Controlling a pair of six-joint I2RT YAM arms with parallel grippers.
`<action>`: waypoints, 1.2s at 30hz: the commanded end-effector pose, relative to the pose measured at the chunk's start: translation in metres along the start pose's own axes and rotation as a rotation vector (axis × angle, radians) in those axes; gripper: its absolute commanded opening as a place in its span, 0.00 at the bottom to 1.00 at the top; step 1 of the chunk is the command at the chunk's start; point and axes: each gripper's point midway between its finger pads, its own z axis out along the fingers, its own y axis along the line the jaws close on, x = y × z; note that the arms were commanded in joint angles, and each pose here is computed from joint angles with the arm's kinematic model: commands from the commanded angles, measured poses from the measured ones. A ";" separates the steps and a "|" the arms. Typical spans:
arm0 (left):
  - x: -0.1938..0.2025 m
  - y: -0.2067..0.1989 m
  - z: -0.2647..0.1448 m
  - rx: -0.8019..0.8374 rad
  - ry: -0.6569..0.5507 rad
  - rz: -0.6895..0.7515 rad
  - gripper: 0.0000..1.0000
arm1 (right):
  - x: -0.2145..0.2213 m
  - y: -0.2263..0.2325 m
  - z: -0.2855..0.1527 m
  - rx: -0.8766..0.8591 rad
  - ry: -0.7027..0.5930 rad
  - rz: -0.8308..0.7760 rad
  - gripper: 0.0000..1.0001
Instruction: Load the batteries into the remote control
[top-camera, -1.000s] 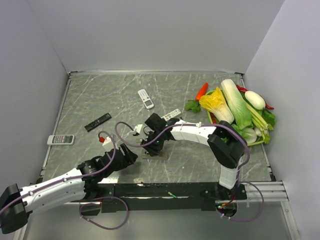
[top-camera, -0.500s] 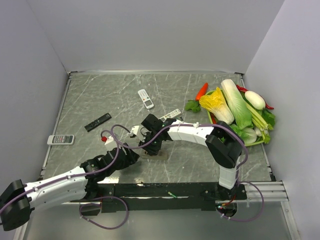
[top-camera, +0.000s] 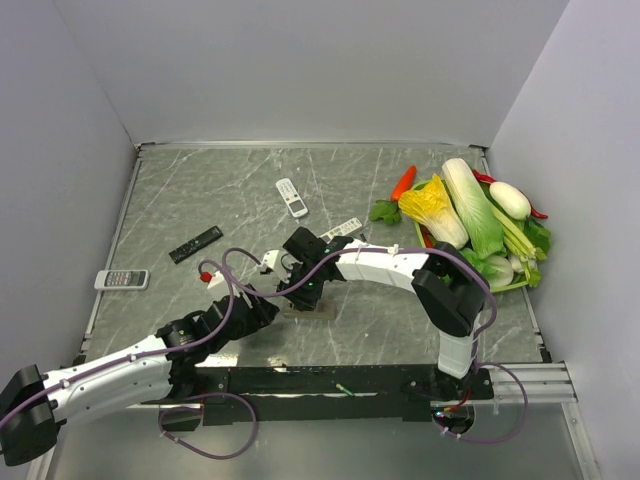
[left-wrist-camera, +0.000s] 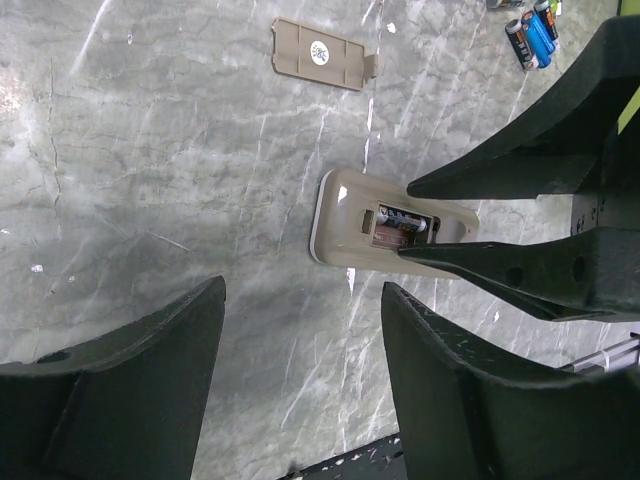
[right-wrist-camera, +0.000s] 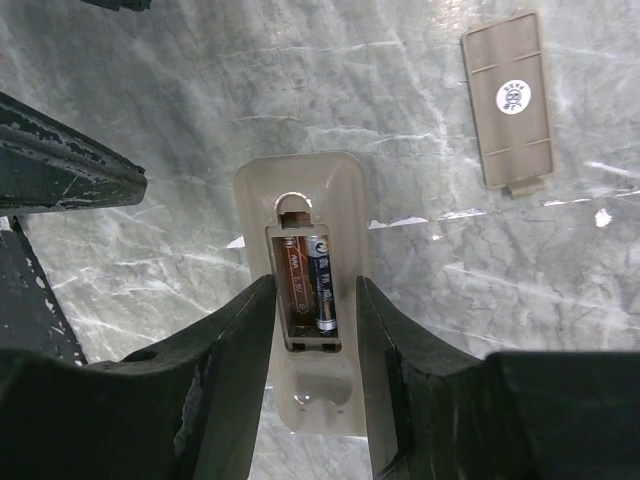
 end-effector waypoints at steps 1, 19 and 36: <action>-0.006 -0.005 0.001 0.017 -0.024 -0.009 0.68 | -0.033 -0.007 -0.024 0.055 -0.106 -0.035 0.45; -0.007 -0.007 0.000 0.023 -0.025 -0.008 0.67 | 0.007 -0.011 0.013 0.064 0.033 -0.028 0.40; -0.012 -0.007 -0.003 0.029 -0.047 -0.025 0.67 | 0.016 -0.005 0.022 0.118 0.081 -0.095 0.15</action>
